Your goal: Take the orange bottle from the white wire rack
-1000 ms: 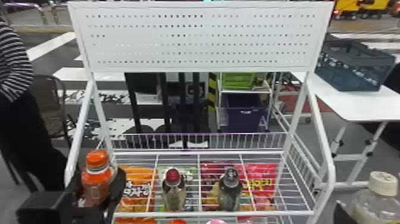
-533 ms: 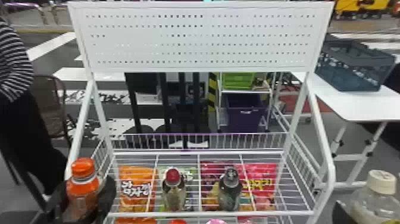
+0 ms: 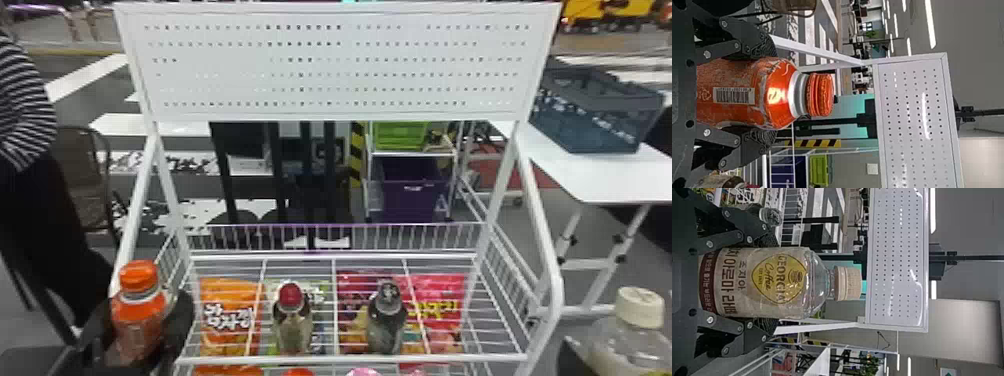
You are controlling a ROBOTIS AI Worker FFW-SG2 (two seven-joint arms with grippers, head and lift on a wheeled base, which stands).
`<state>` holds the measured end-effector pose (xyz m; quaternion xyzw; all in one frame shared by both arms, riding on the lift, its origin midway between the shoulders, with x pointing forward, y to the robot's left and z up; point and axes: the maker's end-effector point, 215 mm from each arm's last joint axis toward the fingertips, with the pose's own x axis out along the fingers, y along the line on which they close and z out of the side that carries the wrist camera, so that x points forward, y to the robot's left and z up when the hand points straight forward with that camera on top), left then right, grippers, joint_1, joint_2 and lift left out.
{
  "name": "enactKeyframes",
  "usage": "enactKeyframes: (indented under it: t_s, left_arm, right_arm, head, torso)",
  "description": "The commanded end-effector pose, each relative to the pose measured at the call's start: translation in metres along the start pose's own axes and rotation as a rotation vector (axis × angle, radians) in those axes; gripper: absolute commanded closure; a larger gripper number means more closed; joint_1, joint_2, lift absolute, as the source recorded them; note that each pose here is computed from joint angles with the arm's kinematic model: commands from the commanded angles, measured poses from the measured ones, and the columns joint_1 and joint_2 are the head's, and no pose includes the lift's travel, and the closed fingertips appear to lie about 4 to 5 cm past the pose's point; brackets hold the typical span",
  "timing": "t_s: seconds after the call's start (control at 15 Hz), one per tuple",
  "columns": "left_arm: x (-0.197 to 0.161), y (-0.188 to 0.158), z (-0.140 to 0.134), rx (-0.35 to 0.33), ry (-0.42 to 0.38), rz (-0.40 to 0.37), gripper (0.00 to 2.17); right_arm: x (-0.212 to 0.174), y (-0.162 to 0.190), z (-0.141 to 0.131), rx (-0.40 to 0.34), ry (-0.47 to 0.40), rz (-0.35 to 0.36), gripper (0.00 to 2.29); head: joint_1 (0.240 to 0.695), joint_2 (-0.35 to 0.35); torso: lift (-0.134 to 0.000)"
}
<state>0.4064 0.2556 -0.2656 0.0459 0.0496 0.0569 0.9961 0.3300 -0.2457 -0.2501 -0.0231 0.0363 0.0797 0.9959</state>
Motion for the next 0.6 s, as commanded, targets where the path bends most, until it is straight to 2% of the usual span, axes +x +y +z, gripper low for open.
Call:
enactKeyframes:
  t_s: [0.0,0.53]
  left_arm:
    - [0.0008,0.0,0.0023,-0.001,-0.005,0.0,2.15]
    - [0.0044,0.0001,0.0025,-0.001,-0.003,0.004,2.15]
  right_arm:
    - [0.0,0.0,0.0009,0.001,-0.002,0.0,0.95]
    - [0.0003,-0.0001,0.0014,0.001,-0.003,0.0,0.95]
  head:
    - [0.499,0.0]
    - [0.499,0.0]
  torso:
    - [0.0]
    - [0.0]
